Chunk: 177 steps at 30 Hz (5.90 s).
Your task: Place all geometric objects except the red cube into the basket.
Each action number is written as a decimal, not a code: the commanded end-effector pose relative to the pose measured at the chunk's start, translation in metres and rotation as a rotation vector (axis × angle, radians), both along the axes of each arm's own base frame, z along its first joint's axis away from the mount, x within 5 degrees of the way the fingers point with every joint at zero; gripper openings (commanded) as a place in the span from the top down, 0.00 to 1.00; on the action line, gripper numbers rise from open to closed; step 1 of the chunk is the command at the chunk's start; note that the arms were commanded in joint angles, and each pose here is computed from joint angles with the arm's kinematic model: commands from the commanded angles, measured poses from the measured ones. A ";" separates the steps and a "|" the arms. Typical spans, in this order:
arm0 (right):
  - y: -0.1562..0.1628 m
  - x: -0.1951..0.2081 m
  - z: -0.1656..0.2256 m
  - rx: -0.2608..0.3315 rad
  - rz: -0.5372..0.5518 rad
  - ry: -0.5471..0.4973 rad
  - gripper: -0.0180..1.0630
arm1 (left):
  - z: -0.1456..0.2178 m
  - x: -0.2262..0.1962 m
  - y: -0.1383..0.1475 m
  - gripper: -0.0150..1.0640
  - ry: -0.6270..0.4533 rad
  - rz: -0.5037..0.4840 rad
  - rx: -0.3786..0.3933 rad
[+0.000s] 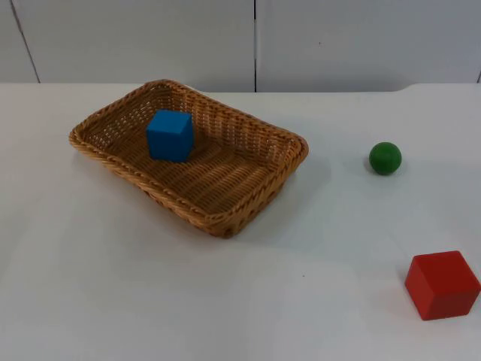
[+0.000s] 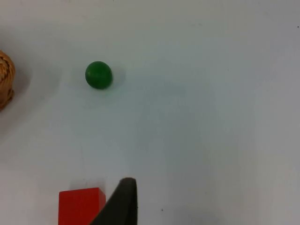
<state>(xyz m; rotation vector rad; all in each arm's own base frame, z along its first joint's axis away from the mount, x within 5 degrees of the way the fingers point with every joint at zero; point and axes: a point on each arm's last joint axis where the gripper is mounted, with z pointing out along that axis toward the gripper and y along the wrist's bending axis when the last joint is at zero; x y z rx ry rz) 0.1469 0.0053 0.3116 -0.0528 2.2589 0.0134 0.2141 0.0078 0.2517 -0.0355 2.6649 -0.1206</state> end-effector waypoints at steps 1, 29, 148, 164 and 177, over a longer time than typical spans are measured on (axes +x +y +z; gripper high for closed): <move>0.000 0.001 0.002 -0.003 0.005 -0.022 0.01 | 0.001 -0.001 0.001 0.04 -0.013 0.015 0.002; 0.115 0.224 -0.097 -0.099 0.318 0.347 0.01 | 0.001 -0.001 0.001 0.01 -0.010 0.018 -0.004; 0.324 0.237 -0.156 -0.155 0.723 0.282 0.34 | 0.002 0.001 0.000 0.01 -0.035 0.022 -0.016; 0.283 0.190 0.025 -0.085 0.725 0.066 0.34 | 0.002 0.001 0.000 0.01 -0.037 0.022 -0.015; 0.246 0.147 0.081 -0.038 0.705 0.005 0.34 | 0.010 -0.005 -0.001 0.01 -0.069 0.023 -0.022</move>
